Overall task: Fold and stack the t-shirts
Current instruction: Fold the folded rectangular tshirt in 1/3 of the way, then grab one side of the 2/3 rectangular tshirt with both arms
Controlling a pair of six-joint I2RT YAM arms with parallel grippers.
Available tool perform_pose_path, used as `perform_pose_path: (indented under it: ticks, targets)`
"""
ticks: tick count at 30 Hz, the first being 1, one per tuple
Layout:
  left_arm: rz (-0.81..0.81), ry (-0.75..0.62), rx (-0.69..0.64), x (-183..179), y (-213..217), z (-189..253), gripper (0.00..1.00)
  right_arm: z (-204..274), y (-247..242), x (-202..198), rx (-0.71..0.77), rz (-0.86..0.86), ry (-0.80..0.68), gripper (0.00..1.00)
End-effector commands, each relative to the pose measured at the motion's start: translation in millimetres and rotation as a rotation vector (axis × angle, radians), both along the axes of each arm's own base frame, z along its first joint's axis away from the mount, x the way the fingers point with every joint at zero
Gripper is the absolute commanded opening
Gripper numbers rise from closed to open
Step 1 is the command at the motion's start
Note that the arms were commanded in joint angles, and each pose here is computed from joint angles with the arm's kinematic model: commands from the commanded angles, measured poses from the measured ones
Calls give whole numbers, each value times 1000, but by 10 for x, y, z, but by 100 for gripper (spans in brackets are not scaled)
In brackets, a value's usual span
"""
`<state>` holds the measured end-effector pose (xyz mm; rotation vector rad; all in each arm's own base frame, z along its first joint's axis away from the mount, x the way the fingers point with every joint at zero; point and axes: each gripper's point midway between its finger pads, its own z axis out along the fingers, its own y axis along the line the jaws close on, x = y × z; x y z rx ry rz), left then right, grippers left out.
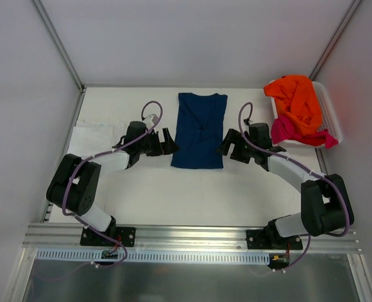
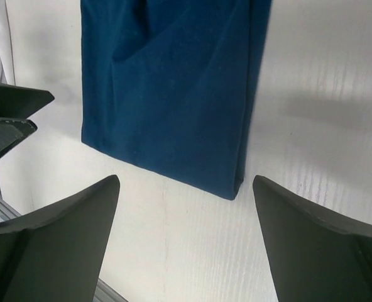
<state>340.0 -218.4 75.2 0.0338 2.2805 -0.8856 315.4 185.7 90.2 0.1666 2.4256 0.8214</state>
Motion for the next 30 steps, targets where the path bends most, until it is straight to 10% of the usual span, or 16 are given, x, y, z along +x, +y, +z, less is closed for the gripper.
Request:
perform_pose_path:
  ticks: [1, 30]
  targets:
    - [-66, -1, -103, 10, -149, 40, 99, 23, 7, -54, 40, -15, -12, 92]
    - [-75, 166, -162, -394, -143, -584, 99, -801, 63, -215, 132, -95, 129, 91]
